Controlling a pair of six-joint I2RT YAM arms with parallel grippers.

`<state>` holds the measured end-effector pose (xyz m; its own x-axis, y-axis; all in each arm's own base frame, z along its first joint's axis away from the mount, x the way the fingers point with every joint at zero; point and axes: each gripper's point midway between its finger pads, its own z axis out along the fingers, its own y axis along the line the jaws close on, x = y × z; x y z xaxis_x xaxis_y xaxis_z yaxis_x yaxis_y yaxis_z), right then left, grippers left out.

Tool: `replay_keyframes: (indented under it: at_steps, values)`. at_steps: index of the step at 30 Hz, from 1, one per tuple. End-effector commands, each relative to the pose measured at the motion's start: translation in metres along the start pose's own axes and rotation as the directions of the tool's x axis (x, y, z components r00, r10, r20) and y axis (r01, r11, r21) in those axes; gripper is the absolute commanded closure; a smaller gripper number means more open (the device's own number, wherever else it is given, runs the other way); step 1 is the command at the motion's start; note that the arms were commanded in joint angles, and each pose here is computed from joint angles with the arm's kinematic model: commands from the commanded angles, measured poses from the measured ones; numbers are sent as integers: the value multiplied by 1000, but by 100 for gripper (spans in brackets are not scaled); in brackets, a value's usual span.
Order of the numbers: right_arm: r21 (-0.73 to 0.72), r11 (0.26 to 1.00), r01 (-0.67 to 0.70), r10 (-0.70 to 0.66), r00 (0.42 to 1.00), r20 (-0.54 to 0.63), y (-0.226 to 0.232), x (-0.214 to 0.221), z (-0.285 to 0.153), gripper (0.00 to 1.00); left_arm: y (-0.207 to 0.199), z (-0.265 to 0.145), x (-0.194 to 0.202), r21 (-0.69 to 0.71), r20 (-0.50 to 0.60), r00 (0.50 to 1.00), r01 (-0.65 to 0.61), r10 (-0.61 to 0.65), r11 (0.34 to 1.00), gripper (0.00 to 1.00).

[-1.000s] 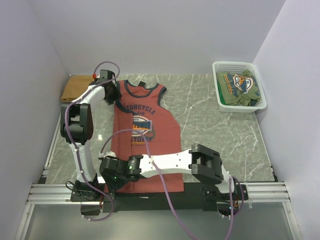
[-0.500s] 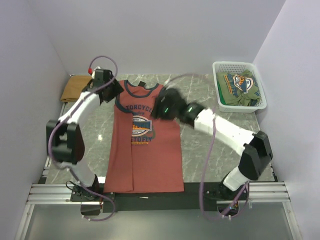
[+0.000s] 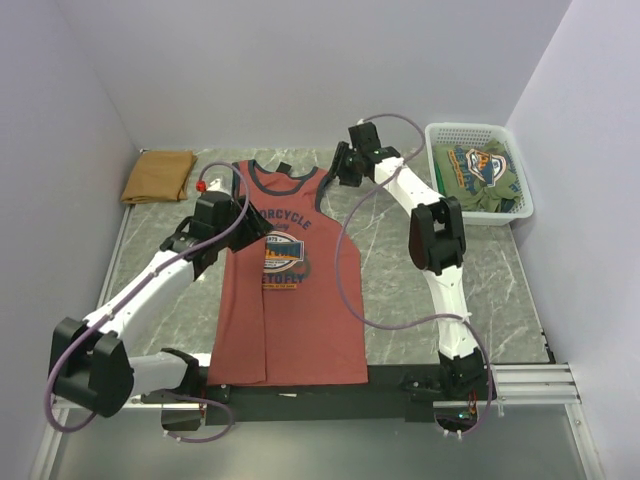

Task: Fold and stack the tank tops
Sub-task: Fold the tank top

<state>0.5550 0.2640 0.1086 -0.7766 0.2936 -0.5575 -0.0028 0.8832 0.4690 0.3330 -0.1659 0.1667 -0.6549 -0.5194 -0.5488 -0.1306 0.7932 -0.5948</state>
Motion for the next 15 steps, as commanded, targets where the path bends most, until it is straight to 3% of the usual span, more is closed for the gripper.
replay_keyframes:
  at_steps: [1,8,15]
  values:
    - [-97,990,-101,99,995,-20,15,-8,6,45,-28,-17,3,143,12,1000,-27,25,989,36]
    - [-223,929,-297,295,955,-43,21,7,39,43,-28,-19,21,181,-19,999,-36,40,983,37]
    - [-214,871,-442,448,894,-22,10,11,60,46,-25,-17,26,182,-34,998,-51,58,982,37]
